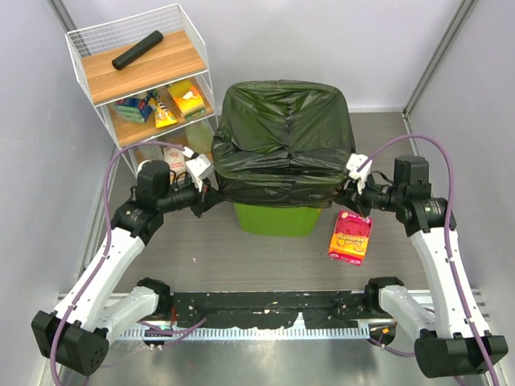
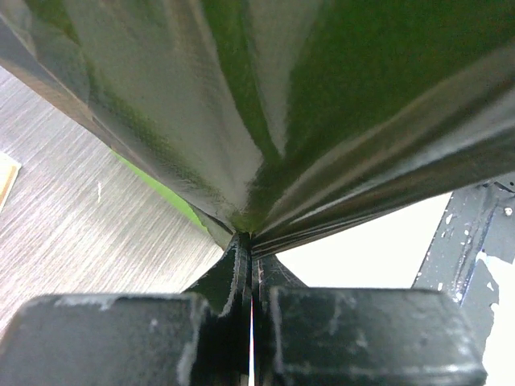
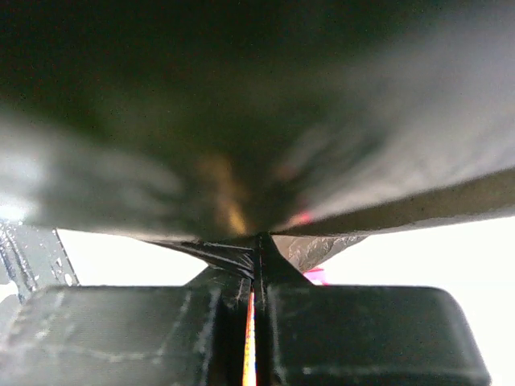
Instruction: Put the trash bags into the trash bin
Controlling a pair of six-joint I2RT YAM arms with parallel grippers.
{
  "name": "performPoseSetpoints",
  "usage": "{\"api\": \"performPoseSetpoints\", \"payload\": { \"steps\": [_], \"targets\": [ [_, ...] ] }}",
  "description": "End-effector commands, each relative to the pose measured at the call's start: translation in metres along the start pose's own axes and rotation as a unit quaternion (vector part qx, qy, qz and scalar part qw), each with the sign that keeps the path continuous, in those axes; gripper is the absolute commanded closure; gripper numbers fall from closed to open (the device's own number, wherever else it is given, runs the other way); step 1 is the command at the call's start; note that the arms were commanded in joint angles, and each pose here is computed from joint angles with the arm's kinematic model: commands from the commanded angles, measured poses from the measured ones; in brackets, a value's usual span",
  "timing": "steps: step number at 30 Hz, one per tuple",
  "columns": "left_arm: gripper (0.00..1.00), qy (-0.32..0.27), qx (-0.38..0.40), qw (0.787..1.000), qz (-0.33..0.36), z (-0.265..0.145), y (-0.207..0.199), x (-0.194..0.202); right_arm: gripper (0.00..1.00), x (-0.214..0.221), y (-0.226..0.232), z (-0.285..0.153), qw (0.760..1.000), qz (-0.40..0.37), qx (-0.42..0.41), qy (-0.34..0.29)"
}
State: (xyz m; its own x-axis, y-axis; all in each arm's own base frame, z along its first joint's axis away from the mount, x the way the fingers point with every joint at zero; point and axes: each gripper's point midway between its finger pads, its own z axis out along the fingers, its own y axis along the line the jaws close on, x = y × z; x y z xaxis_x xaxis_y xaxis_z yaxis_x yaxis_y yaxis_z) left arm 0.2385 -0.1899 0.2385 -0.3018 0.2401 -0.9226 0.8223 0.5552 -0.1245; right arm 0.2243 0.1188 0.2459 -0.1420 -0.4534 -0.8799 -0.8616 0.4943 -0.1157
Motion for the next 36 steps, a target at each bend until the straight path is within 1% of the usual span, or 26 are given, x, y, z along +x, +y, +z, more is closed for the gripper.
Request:
{"api": "performPoseSetpoints", "payload": {
  "steps": [1,8,10,11,12,13,14,15,16,17,20,21,23,24,26,31,32,33,34,35,36],
  "targets": [
    [1.00,0.030,-0.039,0.999,0.008,0.002,0.016,0.024,0.99,0.019,-0.011,0.007,0.999,0.006,0.017,0.028],
    [1.00,0.028,-0.055,0.998,0.012,0.002,0.022,0.022,0.98,0.016,-0.015,0.004,0.999,0.001,0.026,0.031],
    [1.00,0.024,-0.056,0.998,0.014,0.000,0.022,0.014,0.96,0.013,-0.013,0.002,0.999,0.004,0.027,0.028],
    [1.00,0.020,-0.057,0.998,0.015,-0.002,0.021,0.008,0.91,0.009,-0.013,0.000,0.999,0.003,0.028,0.025],
    [0.98,0.018,-0.056,0.998,0.016,-0.004,0.020,0.003,0.88,0.006,-0.013,-0.003,0.999,0.003,0.030,0.024],
    [0.91,0.015,-0.053,0.998,0.018,-0.006,0.018,-0.003,0.80,0.004,-0.012,-0.004,0.999,0.006,0.030,0.024],
    [0.82,0.013,-0.050,0.998,0.019,-0.009,0.016,-0.007,0.77,0.000,-0.011,-0.008,0.999,0.005,0.031,0.023],
    [0.70,0.012,-0.044,0.999,0.020,-0.011,0.013,-0.011,0.70,-0.002,-0.009,-0.010,0.999,0.005,0.031,0.022],
    [0.58,0.010,-0.041,0.999,0.021,-0.013,0.011,-0.016,0.66,-0.007,-0.007,-0.013,0.999,0.005,0.030,0.021],
    [0.50,0.008,-0.038,0.999,0.022,-0.015,0.008,-0.022,0.60,-0.010,-0.007,-0.016,0.999,0.003,0.033,0.020],
    [0.34,0.004,-0.032,0.999,0.023,-0.023,0.002,-0.033,0.48,-0.022,-0.004,-0.027,0.999,-0.001,0.038,0.019],
    [0.22,0.004,-0.031,0.999,0.025,-0.025,0.001,-0.036,0.43,-0.024,-0.003,-0.030,0.999,-0.005,0.038,0.020],
    [0.11,0.003,-0.030,0.999,0.032,-0.031,-0.002,-0.042,0.39,-0.032,0.000,-0.038,0.999,-0.008,0.038,0.022],
    [0.07,0.003,-0.030,0.999,0.037,-0.033,-0.004,-0.045,0.39,-0.037,0.001,-0.044,0.999,-0.008,0.041,0.026],
    [0.03,0.005,-0.031,0.999,0.042,-0.038,-0.006,-0.047,0.37,-0.047,0.004,-0.054,0.999,-0.009,0.045,0.028],
    [0.01,0.001,-0.025,0.998,0.054,-0.052,-0.015,-0.060,0.35,-0.088,0.007,-0.084,0.997,-0.024,0.070,0.009],
    [0.01,-0.002,-0.025,0.998,0.059,-0.055,-0.017,-0.065,0.35,-0.094,0.003,-0.086,0.997,-0.017,0.075,0.006],
    [0.01,-0.003,-0.025,0.998,0.061,-0.057,-0.018,-0.068,0.34,-0.110,0.002,-0.094,0.996,-0.026,0.087,-0.007],
    [0.01,-0.007,-0.025,0.998,0.064,-0.059,-0.019,-0.073,0.34,-0.115,-0.004,-0.092,0.996,-0.013,0.087,-0.007],
    [0.01,-0.011,-0.026,0.998,0.065,-0.061,-0.020,-0.077,0.34,-0.132,-0.007,-0.101,0.995,-0.024,0.099,-0.022],
    [0.01,-0.013,-0.027,0.997,0.065,-0.062,-0.020,-0.081,0.34,-0.134,-0.017,-0.096,0.995,-0.010,0.100,-0.017]
  ]
}}
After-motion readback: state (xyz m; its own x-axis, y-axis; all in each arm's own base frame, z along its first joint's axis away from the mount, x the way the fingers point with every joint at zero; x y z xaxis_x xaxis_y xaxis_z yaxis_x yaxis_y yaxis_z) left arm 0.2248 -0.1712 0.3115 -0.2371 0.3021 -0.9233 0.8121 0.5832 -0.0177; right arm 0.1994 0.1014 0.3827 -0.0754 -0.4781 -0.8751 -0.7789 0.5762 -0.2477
